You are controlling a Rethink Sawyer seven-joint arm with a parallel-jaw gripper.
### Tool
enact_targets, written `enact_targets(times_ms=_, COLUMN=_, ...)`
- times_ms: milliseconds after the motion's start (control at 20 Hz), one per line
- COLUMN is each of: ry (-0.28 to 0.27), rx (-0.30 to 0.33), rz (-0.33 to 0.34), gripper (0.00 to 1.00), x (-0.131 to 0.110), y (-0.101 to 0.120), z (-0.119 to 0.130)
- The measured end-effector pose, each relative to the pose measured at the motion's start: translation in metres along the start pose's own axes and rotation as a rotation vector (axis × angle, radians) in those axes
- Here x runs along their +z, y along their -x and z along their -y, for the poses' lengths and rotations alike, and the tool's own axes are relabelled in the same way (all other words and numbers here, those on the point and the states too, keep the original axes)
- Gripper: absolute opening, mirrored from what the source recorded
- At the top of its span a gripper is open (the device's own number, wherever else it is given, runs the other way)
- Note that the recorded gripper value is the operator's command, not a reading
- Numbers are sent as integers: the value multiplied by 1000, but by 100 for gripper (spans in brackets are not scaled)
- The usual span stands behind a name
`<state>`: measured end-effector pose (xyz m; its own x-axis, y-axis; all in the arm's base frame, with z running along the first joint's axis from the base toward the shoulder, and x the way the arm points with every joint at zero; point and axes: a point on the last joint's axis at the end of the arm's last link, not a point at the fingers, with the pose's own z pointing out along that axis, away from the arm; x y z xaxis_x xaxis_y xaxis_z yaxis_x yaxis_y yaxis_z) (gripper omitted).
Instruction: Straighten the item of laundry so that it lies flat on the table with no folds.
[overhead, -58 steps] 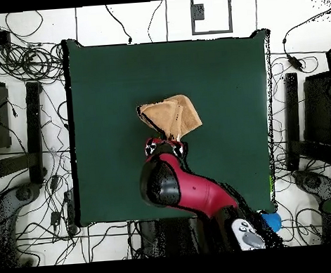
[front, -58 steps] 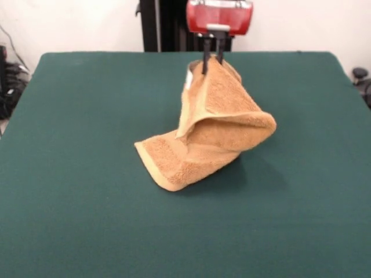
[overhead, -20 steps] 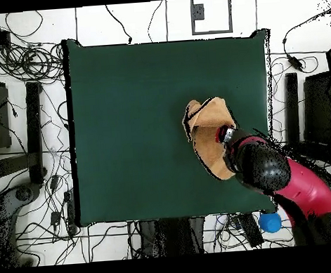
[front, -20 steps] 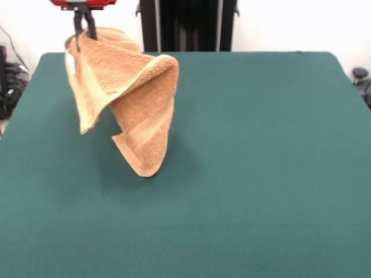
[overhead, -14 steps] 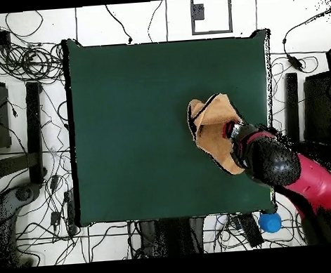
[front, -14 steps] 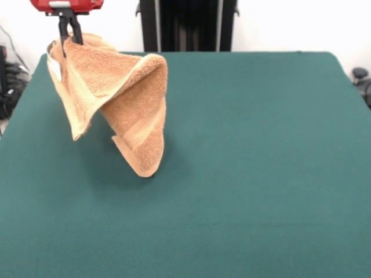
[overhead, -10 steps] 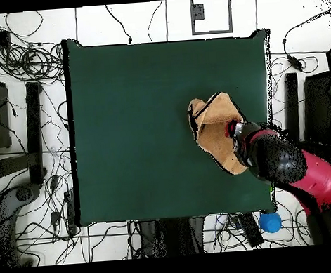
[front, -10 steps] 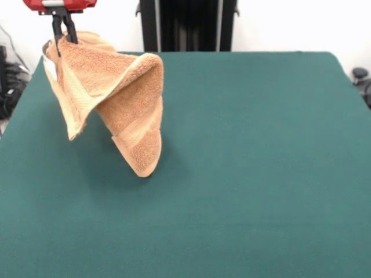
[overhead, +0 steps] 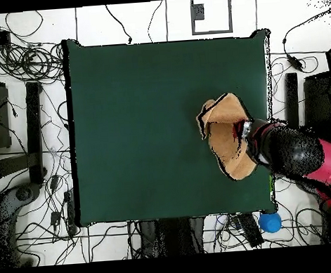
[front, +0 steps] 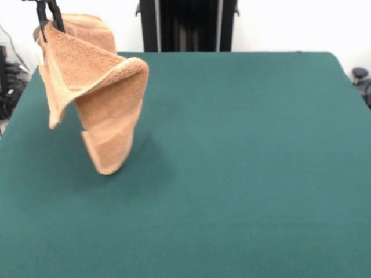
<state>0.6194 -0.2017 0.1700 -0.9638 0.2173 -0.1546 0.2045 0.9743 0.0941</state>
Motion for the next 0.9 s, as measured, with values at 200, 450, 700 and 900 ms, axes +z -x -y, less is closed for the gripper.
enact_targets(times_ms=200, ry=-18, rx=-24, rz=-17, gripper=0, x=-13, y=8, z=7)
enact_targets(times_ms=450, ry=-38, rx=-24, rz=5, gripper=0, x=-22, y=16, z=25)
enact_targets(times_ms=700, ry=-60, rx=-20, rz=20, gripper=0, x=-26, y=18, z=44)
enact_targets(times_ms=900, ry=-69, rx=-28, rz=25, gripper=0, x=-25, y=20, z=48)
